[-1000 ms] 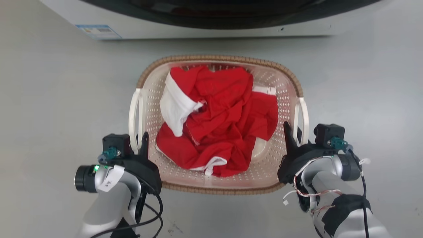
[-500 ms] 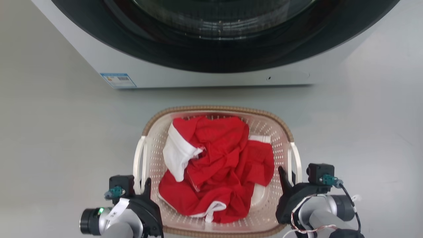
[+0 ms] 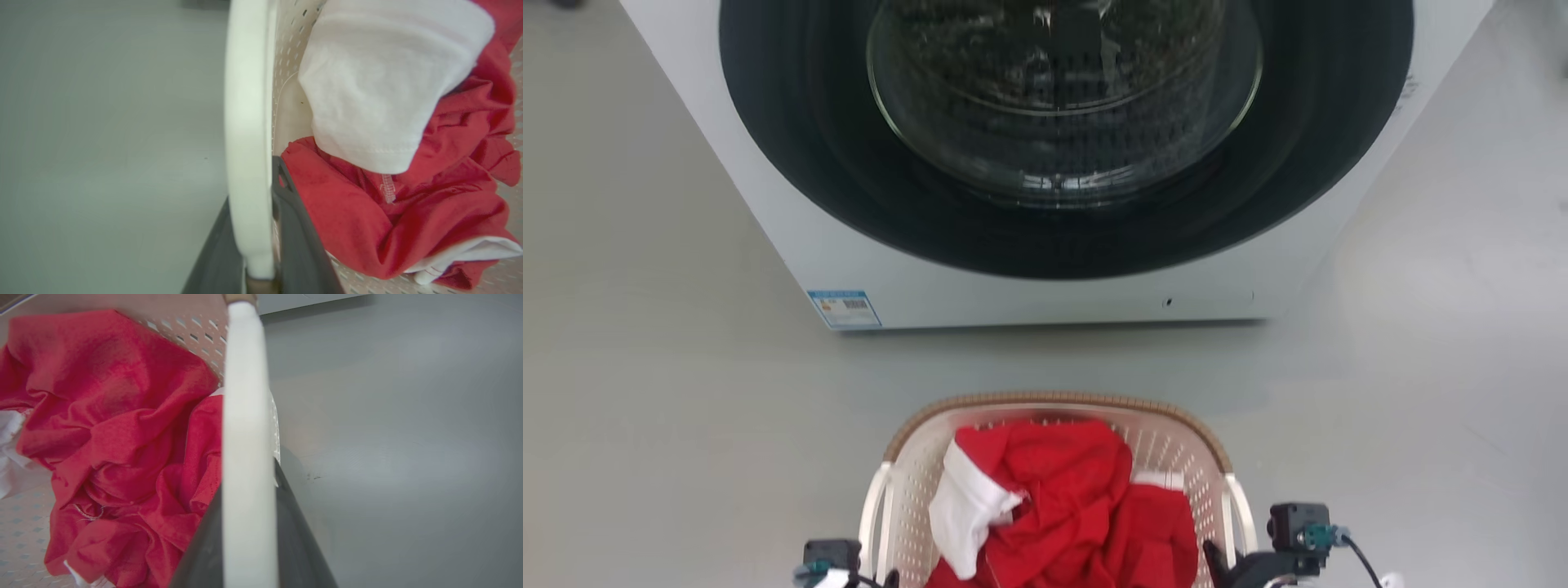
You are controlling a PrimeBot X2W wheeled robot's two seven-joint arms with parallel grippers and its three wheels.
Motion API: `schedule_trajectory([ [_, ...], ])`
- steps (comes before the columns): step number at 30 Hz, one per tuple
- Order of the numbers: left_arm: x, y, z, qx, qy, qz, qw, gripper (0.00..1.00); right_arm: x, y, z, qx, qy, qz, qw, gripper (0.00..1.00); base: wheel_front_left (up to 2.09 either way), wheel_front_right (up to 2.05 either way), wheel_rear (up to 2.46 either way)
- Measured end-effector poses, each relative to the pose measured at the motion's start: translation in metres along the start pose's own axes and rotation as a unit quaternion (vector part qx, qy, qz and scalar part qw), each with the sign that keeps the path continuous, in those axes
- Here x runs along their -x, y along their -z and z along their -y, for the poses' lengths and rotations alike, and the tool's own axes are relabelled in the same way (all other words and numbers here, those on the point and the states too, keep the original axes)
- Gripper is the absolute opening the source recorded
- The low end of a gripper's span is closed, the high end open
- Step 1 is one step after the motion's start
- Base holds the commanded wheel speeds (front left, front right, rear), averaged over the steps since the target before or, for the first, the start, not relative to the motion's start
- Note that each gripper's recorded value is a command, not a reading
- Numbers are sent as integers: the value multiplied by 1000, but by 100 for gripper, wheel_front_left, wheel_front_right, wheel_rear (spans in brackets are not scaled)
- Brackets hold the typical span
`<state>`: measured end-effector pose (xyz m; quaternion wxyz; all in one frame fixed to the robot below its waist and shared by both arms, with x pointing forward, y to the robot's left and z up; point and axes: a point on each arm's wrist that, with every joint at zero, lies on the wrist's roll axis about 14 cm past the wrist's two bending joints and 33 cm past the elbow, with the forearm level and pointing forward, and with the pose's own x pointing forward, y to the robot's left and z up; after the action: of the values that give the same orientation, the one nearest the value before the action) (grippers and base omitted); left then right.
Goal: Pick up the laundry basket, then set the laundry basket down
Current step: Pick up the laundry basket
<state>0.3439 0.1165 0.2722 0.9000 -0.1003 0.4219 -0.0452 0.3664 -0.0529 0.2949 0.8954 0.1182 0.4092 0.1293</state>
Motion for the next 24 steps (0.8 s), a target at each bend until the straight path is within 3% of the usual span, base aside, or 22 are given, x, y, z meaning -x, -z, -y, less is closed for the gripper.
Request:
schedule_trajectory([
  [11, 40, 39, 4, -5, 5, -33, 999, 0, 42, 48, -9, -16, 4, -55, 998, 0, 0, 0, 0],
  [24, 58, 40, 5, -3, 5, -22, 1000, 0, 60, 50, -19, -16, 2, -54, 998, 0, 0, 0, 0],
])
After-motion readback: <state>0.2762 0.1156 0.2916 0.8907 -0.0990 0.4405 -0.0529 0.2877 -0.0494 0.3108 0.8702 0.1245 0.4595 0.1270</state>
